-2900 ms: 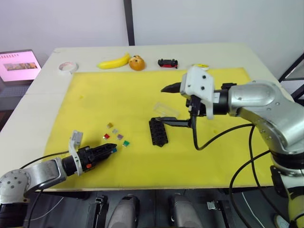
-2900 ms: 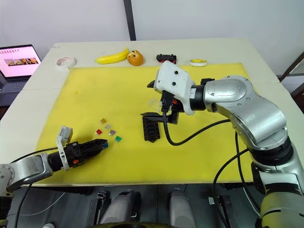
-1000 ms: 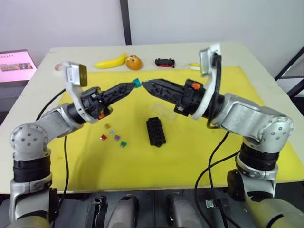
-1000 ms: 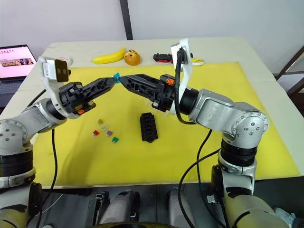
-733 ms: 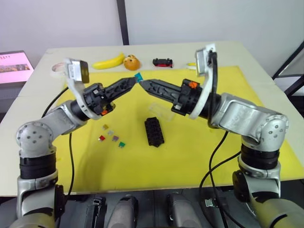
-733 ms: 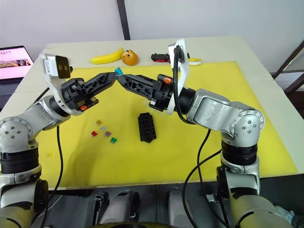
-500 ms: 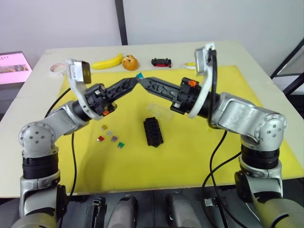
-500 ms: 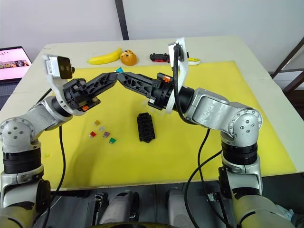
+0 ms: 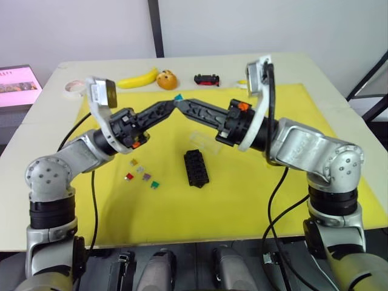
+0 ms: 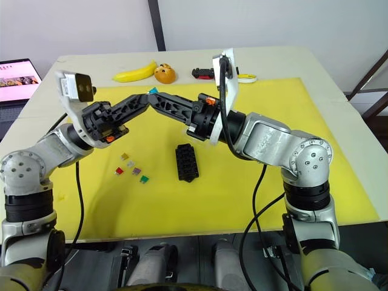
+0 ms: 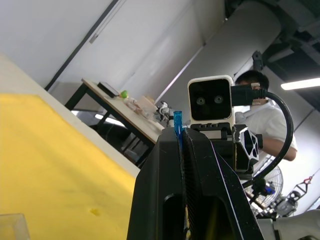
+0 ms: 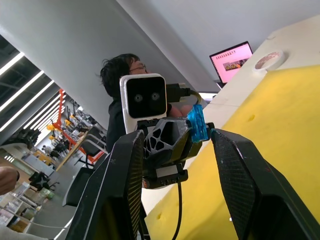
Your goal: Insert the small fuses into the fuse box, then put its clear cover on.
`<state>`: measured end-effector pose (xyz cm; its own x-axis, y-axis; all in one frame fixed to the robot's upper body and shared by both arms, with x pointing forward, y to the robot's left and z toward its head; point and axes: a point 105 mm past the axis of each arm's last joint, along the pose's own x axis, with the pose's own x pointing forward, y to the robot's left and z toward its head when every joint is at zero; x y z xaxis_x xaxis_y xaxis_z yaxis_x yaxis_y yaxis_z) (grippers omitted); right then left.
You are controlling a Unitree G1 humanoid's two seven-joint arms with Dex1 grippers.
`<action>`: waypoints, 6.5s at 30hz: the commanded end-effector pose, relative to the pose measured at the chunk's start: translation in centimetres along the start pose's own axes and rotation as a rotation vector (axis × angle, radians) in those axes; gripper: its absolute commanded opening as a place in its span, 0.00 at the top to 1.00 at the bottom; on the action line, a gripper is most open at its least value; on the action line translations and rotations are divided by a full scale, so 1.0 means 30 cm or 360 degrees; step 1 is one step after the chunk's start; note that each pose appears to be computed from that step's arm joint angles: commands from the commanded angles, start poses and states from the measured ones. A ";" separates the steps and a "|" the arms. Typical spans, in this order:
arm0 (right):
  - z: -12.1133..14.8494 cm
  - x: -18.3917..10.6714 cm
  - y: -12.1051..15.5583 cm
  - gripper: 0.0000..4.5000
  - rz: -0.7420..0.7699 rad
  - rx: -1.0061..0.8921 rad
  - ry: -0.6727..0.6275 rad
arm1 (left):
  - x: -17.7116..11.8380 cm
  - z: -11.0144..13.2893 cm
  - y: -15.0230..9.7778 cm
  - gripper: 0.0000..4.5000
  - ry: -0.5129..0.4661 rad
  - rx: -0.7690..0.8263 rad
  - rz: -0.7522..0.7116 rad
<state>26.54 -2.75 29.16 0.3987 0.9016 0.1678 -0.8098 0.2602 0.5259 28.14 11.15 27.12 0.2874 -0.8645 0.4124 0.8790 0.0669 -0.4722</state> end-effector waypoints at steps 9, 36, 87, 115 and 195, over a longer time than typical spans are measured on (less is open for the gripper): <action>0.022 -0.002 0.050 0.69 0.0075 -0.0044 -0.0029 | 0.007 0.004 -0.030 1.00 0.0001 0.0051 -0.0051; -0.106 -0.099 -0.039 1.00 -0.0005 -0.1016 0.0753 | -0.195 -0.014 -0.002 0.01 0.0836 0.0421 0.0158; -0.247 -0.119 -0.272 1.00 0.0302 -0.1622 0.1515 | -0.160 -0.331 0.125 0.01 0.1367 0.1167 0.0186; -0.262 -0.125 -0.304 1.00 0.0263 -0.1607 0.1581 | -0.166 -0.367 0.132 0.01 0.1390 0.1162 0.0231; -0.208 -0.101 -0.215 0.84 0.0332 -0.1558 0.1080 | -0.149 -0.362 0.144 0.00 0.1329 0.1153 0.0273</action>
<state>28.31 -5.30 18.86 0.1477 0.8546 -0.4979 -0.9521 -0.0134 -0.3055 26.50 9.99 13.79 0.3136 -0.8517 -0.4199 0.9487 0.2628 0.1756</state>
